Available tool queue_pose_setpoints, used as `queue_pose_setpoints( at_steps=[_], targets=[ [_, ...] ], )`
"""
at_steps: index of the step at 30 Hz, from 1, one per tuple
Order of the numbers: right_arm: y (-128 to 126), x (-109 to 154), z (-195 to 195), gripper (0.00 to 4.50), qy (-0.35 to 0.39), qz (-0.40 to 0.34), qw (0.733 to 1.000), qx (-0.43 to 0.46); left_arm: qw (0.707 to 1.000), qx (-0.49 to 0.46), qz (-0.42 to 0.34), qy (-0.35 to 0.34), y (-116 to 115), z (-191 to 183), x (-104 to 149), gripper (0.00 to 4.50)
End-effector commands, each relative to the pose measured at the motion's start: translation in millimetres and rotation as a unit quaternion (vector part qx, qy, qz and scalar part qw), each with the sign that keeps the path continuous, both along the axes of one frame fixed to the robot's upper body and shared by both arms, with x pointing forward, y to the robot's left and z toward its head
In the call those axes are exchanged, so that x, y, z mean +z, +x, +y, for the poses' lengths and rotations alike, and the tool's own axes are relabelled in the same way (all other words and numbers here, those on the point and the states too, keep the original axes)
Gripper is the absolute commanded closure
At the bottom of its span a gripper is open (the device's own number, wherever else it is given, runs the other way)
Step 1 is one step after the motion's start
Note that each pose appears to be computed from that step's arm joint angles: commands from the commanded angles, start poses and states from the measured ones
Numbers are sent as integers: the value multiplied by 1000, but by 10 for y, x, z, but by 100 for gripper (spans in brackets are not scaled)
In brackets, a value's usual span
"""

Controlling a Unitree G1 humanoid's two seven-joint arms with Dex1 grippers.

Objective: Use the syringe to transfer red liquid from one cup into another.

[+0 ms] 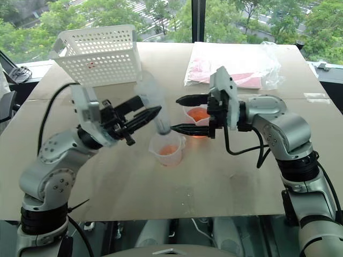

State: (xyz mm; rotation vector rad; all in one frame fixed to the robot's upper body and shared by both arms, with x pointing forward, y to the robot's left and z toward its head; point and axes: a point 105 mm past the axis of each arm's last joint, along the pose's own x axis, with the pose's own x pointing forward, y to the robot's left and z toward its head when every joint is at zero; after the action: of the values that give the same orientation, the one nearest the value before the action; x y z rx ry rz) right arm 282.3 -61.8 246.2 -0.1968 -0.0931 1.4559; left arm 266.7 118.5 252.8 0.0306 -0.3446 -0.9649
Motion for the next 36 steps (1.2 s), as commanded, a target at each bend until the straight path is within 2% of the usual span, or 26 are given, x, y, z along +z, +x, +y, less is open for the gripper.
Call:
queue_pose_setpoints(
  at_steps=[1, 4, 7, 12, 15, 18, 23, 26, 30, 33, 36],
  targets=[
    [-222, 142, -224, 2, 5, -22, 1000, 20, 998, 4, 15, -57, -17, 51, 270, 305],
    [-308, 110, -354, 2, -2, -20, 1000, 11, 994, 14, 57, -88, 51, 146, 396, 305],
    [-394, 37, -476, 2, -16, -26, 1000, -1, 984, 31, 139, -106, 176, 313, 472, 305],
    [-514, -73, -661, 2, -34, -46, 998, -24, 953, 90, 285, -51, 401, 743, 368, 305],
    [-547, -129, -769, 2, -39, -44, 997, -47, 939, 119, 323, -2, 452, 969, 313, 305],
    [-554, -192, -859, 2, -46, -36, 995, -77, 909, 158, 379, 76, 501, 1208, 88, 305],
    [-620, -265, -885, 2, -54, -35, 992, -105, 815, 253, 521, 18, 763, 1663, -306, 305],
    [-654, -276, -877, 2, -51, -36, 991, -115, 784, 287, 551, -3, 814, 1809, -454, 305],
    [-704, -291, -858, 2, -49, -35, 990, -124, 753, 317, 576, 24, 745, 1952, -743, 305],
    [-713, -297, -848, 2, -48, -32, 990, -126, 746, 350, 565, 41, 723, 2188, -833, 305],
    [-710, -296, -841, 2, -46, -29, 991, -125, 756, 356, 543, 86, 719, 2339, -809, 305]
  ],
)
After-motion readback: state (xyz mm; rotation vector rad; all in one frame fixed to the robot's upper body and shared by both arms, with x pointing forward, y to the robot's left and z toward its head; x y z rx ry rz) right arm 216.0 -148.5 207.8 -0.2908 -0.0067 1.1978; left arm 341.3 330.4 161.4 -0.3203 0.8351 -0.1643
